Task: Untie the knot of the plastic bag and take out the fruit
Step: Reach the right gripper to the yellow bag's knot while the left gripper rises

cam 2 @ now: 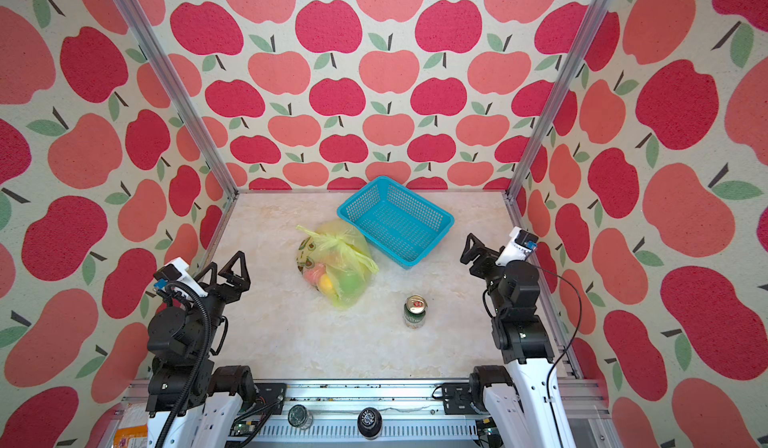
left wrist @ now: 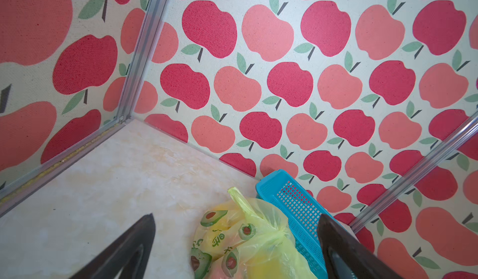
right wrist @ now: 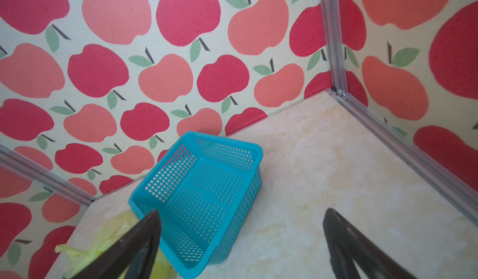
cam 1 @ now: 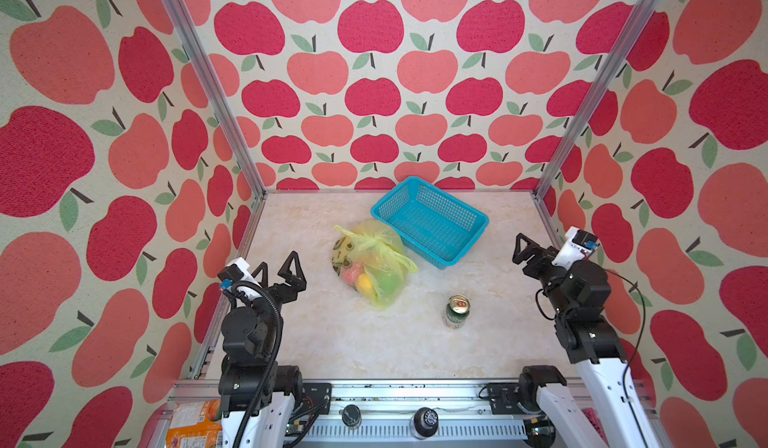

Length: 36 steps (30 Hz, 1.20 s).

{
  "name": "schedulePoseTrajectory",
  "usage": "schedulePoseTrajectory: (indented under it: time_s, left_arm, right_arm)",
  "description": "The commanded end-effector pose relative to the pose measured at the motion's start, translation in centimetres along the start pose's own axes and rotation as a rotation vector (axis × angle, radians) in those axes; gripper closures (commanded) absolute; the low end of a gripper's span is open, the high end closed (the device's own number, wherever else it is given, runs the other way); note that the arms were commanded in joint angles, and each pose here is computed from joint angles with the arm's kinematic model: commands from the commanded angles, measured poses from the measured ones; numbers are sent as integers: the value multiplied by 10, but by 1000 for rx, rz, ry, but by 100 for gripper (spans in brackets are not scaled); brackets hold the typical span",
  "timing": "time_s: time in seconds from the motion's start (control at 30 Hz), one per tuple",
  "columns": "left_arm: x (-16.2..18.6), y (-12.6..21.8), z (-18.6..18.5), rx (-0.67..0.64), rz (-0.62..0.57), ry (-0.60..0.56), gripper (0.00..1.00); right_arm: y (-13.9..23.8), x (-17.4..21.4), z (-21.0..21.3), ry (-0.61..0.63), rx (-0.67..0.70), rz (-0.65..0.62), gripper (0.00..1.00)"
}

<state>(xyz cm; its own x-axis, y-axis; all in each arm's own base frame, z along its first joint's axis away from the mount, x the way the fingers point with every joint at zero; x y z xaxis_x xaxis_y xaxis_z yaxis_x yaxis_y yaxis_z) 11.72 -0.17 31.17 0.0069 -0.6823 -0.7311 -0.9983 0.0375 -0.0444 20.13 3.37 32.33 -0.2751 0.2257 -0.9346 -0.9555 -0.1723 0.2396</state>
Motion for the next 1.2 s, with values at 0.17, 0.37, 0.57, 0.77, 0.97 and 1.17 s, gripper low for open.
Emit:
schedulePoseTrajectory:
  time_s: [0.17,0.37,0.57,0.77,0.97,1.17]
  left_arm:
    - [19,-9,19,-139,148,12,1]
    - [50,-35,59,-294,206,-60,1]
    - [61,-39,69,-320,253,-33,0]
    - [68,-32,73,-272,207,3,1]
    - [81,-37,82,-235,226,25,0]
    - [76,-50,74,-206,253,63,3]
  right_arm:
    - [-32,-7,88,278,-225,284,1]
    - [-38,45,139,615,-411,271,1]
    - [-41,60,153,642,-497,285,1]
    - [-46,80,177,690,-609,328,7]
    - [-51,107,207,803,-644,381,7]
    - [-65,130,217,815,-657,440,8]
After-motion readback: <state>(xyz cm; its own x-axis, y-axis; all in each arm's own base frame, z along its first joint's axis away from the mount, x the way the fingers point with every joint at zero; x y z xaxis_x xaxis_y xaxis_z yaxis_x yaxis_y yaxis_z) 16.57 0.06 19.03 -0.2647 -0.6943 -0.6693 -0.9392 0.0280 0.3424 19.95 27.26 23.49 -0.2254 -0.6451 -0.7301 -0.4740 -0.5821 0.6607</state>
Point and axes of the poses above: each gripper's point midway between its finger pads, its own y axis back along the fingers, its own z axis along the line the jaws close on, x = y × z, the point moved 10 cm from there along y, back along the fingers, and after that the axes turned 12 degrees about y, right-handed, at the moved point
